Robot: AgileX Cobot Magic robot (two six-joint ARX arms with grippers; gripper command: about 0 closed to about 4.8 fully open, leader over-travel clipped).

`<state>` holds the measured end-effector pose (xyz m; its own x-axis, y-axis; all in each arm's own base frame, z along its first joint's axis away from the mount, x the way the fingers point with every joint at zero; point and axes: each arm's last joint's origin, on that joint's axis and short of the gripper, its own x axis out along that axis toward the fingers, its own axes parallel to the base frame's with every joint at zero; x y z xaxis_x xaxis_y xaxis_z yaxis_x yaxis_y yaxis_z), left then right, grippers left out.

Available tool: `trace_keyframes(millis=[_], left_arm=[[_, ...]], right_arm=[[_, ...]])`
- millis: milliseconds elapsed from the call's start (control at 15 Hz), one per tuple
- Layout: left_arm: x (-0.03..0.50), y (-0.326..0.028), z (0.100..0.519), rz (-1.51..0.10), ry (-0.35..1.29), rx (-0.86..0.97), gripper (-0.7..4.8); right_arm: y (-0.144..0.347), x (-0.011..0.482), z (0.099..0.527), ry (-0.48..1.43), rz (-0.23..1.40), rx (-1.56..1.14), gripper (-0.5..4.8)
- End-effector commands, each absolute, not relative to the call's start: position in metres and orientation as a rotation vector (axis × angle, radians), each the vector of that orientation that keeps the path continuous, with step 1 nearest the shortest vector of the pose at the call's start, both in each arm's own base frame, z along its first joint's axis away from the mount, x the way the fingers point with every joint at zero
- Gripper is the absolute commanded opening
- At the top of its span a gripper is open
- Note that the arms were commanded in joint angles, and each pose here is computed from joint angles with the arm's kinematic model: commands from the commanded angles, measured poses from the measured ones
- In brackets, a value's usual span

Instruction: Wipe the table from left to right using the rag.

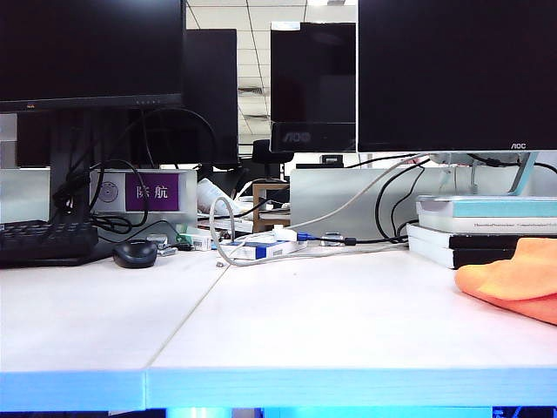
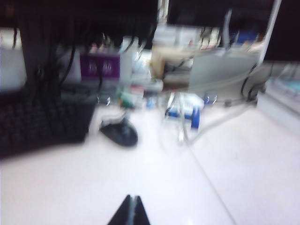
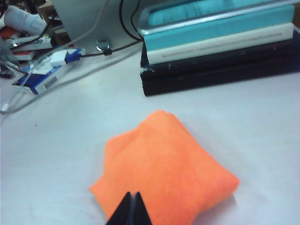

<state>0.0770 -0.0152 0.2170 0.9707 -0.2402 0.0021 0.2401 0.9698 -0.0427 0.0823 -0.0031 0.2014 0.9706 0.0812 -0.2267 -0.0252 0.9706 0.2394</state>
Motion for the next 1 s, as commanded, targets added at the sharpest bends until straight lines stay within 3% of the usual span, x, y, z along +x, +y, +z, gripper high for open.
trace_keyframes(millis=[67,333,1000], left_arm=[[0.088,-0.015,0.182,-0.153,0.089,-0.038,-0.06],[0.090,-0.016,0.169,-0.179,0.146,-0.027,-0.06],[0.093,0.005,0.151,-0.008,0.213,-0.026,-0.04]], right_arm=[[-0.003,0.080,0.203,0.221,0.055,0.239,-0.05],[-0.003,0.080,0.203,0.221,0.055,0.239,-0.05],[-0.003,0.080,0.204,0.215,0.055,0.238,-0.05]])
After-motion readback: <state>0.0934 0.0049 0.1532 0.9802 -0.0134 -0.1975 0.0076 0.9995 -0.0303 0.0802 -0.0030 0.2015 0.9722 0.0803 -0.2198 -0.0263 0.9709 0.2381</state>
